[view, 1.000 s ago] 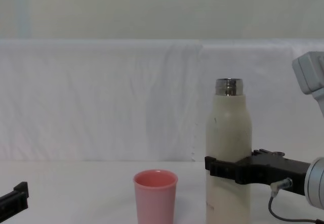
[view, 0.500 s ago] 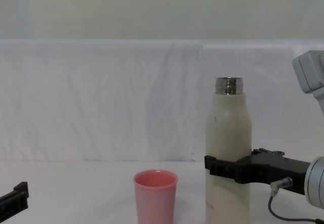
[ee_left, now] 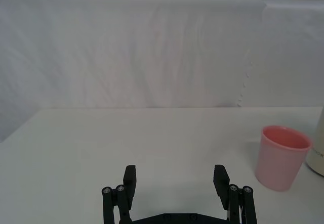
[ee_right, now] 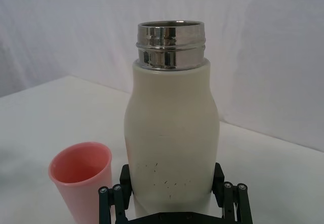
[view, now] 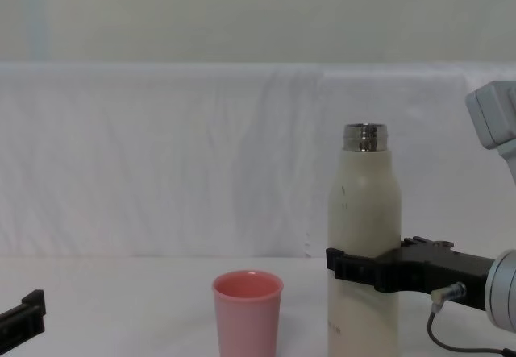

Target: Grasp the thermos with one hand and pour water into the cup lid.

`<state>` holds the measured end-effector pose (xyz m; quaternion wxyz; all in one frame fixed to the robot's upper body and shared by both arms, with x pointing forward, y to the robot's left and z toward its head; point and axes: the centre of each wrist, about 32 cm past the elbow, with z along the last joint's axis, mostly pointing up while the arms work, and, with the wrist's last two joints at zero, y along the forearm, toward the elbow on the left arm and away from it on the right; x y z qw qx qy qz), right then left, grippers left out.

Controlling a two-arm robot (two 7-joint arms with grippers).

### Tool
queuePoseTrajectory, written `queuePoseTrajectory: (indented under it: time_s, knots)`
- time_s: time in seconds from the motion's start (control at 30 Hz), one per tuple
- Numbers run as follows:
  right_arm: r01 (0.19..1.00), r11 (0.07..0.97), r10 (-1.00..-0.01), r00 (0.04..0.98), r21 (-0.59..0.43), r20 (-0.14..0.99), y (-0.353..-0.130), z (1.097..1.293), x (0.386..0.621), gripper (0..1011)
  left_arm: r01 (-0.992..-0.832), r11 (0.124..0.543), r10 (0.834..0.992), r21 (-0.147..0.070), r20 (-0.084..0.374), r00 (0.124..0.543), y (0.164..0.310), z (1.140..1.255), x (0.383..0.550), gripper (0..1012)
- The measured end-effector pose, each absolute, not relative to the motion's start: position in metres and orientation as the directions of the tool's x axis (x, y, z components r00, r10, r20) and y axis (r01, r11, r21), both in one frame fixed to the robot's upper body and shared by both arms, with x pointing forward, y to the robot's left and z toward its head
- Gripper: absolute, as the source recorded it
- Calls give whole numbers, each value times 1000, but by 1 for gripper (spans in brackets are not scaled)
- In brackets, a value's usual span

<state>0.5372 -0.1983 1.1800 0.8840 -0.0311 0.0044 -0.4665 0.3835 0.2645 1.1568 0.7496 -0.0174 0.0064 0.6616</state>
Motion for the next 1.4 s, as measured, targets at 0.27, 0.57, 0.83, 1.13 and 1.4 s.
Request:
queuePoseTrajectory:
  time_s: [0.27,0.57,0.83,1.13,1.4]
  knots:
    - [824,564,-824,566,-57,27,-199,1180,538,947,-992,124,992,-18,-33,124,265,1157,384,1001]
    - [820,570,-820,572,-51,34,-200,1178,538,947,-992,124,992,-18,-33,124,265,1157,384,1001]
    - [819,572,-819,574,-48,31,-200,1175,537,947,-992,124,992,-18,-33,124,265,1157,384,1001]
    - [819,572,-819,573,-45,22,-201,1172,536,947,-992,124,992,-18,-33,125,265,1157,384,1001]
    - [821,570,-821,571,-42,12,-201,1169,534,947,-992,124,992,-18,-33,124,265,1157,384,1001]
